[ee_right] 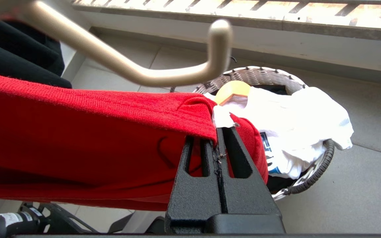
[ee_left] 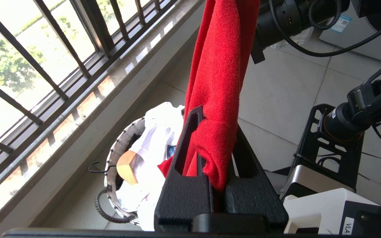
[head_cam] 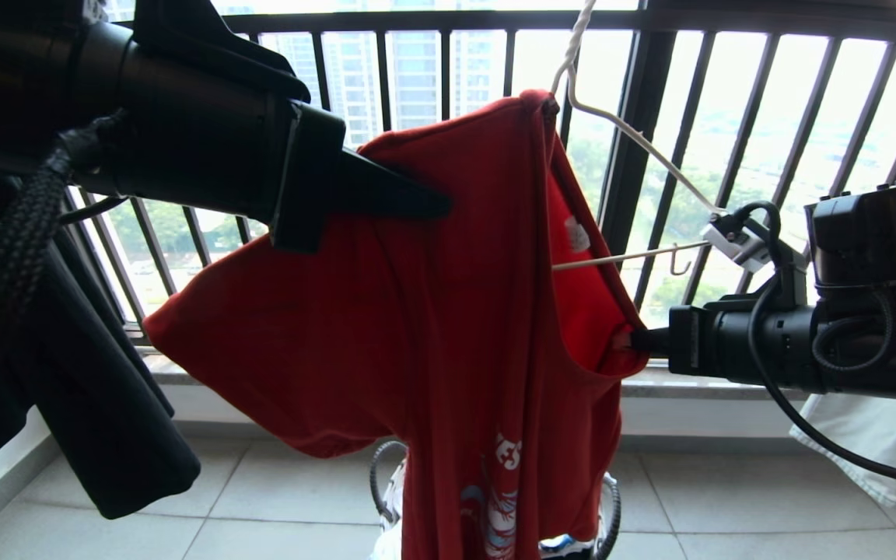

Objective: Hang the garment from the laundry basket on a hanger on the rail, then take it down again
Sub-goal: Hang the clothes on the clothes rack

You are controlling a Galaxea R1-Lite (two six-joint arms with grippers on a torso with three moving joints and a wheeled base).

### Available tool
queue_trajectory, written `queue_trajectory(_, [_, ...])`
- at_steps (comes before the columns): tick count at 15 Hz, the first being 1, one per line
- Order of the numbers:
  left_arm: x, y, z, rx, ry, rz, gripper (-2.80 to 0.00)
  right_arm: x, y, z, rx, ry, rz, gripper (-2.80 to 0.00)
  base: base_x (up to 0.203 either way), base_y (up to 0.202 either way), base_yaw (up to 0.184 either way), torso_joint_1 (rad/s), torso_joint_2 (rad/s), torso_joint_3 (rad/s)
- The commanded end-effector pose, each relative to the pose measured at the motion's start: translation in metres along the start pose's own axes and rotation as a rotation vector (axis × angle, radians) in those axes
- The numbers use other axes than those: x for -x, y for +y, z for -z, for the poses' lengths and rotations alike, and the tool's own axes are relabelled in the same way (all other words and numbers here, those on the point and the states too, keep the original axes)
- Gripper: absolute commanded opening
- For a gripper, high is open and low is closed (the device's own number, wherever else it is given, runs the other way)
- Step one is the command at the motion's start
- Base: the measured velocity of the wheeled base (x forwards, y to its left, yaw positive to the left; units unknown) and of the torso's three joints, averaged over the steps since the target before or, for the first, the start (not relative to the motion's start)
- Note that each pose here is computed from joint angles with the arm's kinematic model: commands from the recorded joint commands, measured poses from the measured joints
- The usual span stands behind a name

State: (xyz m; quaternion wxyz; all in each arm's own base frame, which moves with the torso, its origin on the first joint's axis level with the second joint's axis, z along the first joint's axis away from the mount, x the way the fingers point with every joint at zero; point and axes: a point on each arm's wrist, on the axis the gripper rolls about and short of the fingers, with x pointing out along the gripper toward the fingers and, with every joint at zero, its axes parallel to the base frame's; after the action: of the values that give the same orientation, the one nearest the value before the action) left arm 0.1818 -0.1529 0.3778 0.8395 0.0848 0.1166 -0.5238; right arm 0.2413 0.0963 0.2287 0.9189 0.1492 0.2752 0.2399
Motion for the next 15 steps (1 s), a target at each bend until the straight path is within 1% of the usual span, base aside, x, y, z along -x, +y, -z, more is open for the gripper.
queue_trajectory(1, [0.004,-0.003,0.003,0.001,0.004,0.003,-2.8,0.006,-0.006,-0.007,-0.01,-0.033,0.019,-2.8,0.0,0.0,0.0,0.0,0.0,0.0])
queue_trajectory(4, [0.008,-0.004,0.002,0.023,-0.003,0.002,-2.8,0.003,-0.014,-0.019,-0.024,-0.061,0.042,-2.8,0.0,0.0,0.0,0.0,0.0,0.0])
queue_trajectory(7, [0.014,-0.007,0.0,0.022,-0.017,0.002,-2.8,0.003,-0.019,-0.026,-0.03,-0.082,0.059,-2.8,0.0,0.0,0.0,0.0,0.0,0.0])
queue_trajectory(11, [0.015,-0.008,0.006,0.036,0.003,0.003,-2.8,0.008,-0.025,-0.034,-0.035,-0.11,0.081,-2.8,0.0,0.0,0.0,0.0,0.0,0.0])
queue_trajectory(15, [0.015,-0.007,0.006,0.033,-0.005,-0.001,-2.8,0.012,-0.033,-0.039,-0.043,-0.132,0.112,-2.8,0.0,0.0,0.0,0.0,0.0,0.0])
